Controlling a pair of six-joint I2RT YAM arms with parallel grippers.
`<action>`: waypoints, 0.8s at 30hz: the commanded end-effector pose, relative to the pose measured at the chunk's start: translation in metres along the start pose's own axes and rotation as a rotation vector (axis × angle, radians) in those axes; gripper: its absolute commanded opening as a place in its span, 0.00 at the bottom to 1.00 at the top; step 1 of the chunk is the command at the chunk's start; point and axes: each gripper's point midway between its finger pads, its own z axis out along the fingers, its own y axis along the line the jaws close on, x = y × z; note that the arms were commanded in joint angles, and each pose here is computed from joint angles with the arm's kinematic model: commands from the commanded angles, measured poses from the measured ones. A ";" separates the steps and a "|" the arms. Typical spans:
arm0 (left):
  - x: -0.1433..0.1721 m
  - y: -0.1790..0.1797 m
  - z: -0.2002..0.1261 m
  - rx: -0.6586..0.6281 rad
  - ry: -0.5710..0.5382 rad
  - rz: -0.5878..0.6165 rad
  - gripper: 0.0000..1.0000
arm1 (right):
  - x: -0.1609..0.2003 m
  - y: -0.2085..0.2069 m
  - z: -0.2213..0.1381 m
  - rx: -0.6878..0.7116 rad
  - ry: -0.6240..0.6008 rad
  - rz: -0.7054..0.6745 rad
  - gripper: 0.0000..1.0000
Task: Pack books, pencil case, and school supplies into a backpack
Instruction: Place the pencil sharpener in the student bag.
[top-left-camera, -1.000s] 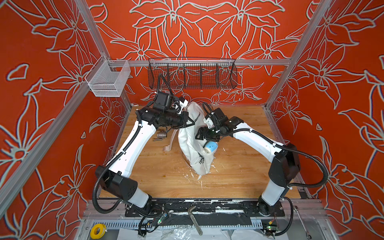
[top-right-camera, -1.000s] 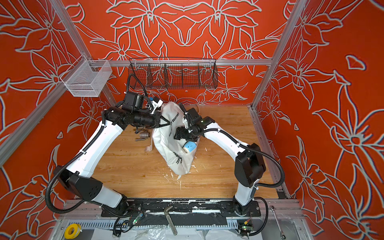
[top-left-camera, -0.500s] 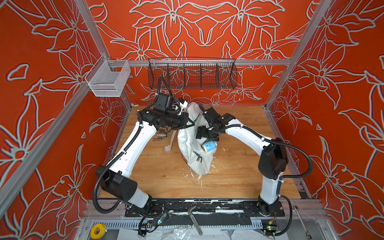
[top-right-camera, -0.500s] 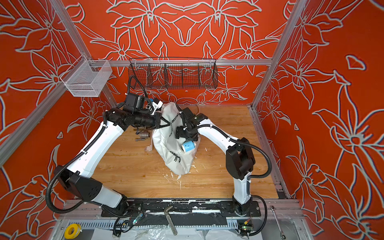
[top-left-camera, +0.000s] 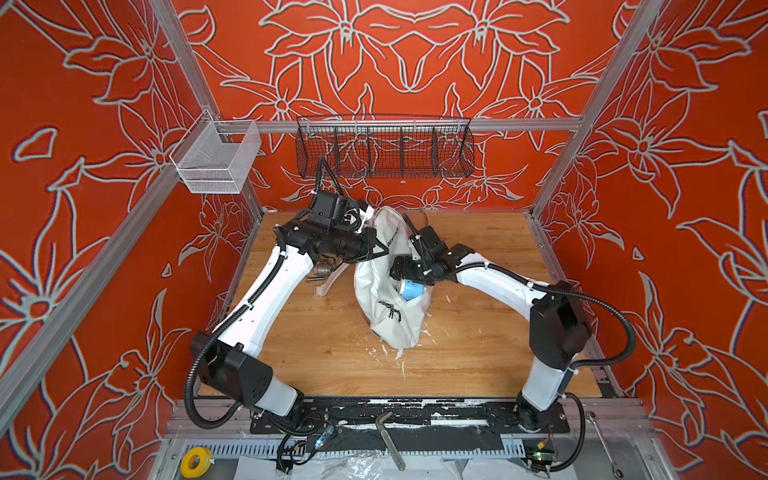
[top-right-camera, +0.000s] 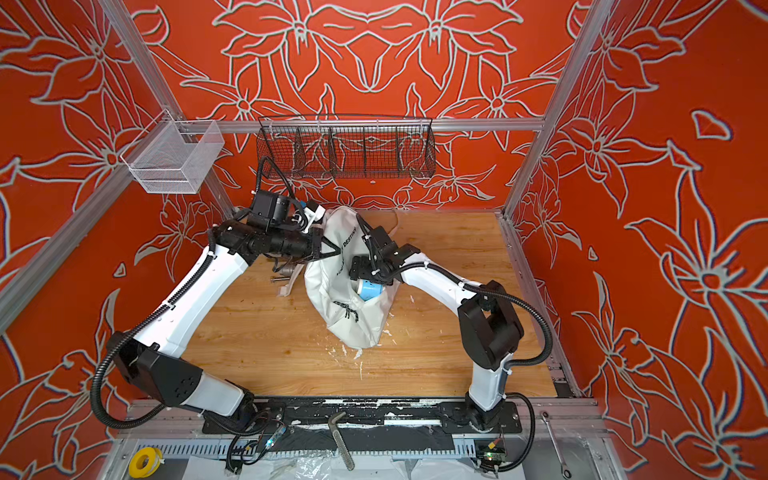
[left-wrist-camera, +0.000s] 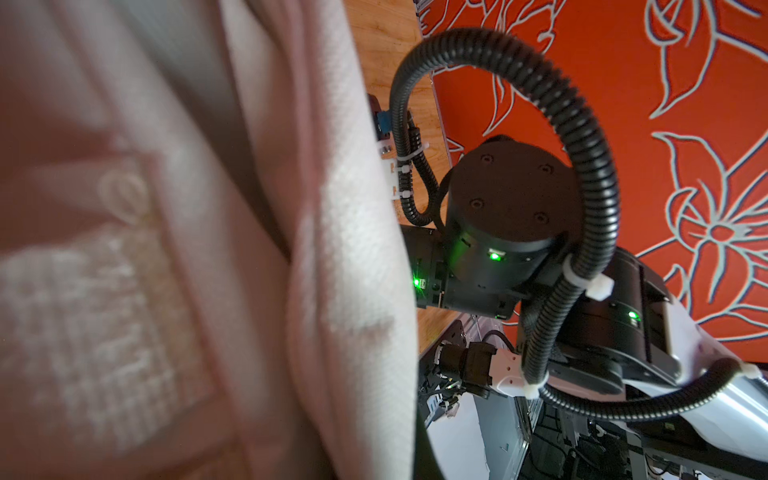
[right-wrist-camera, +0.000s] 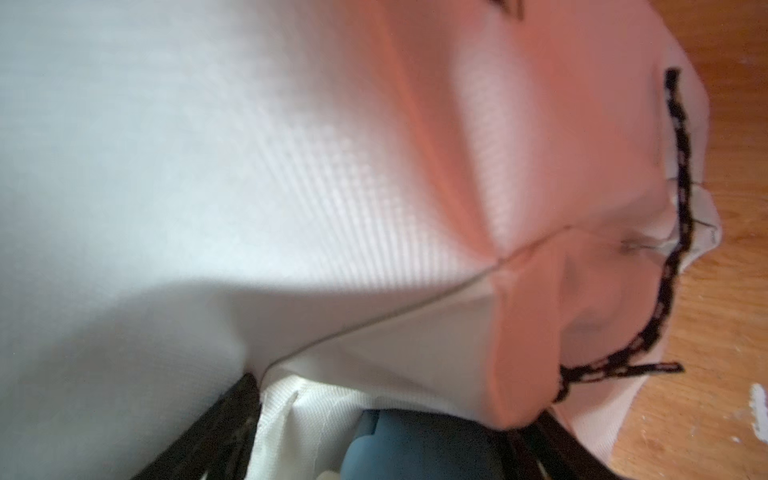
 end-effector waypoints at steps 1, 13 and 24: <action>-0.001 -0.038 -0.019 0.119 -0.037 0.099 0.00 | -0.015 0.045 -0.012 -0.241 -0.105 -0.089 0.85; 0.001 -0.011 -0.030 0.086 -0.051 0.057 0.00 | -0.017 0.075 -0.072 -0.510 -0.219 -0.183 0.67; 0.012 -0.006 -0.031 0.107 -0.037 0.082 0.00 | -0.011 0.039 -0.022 -0.342 -0.025 -0.065 0.28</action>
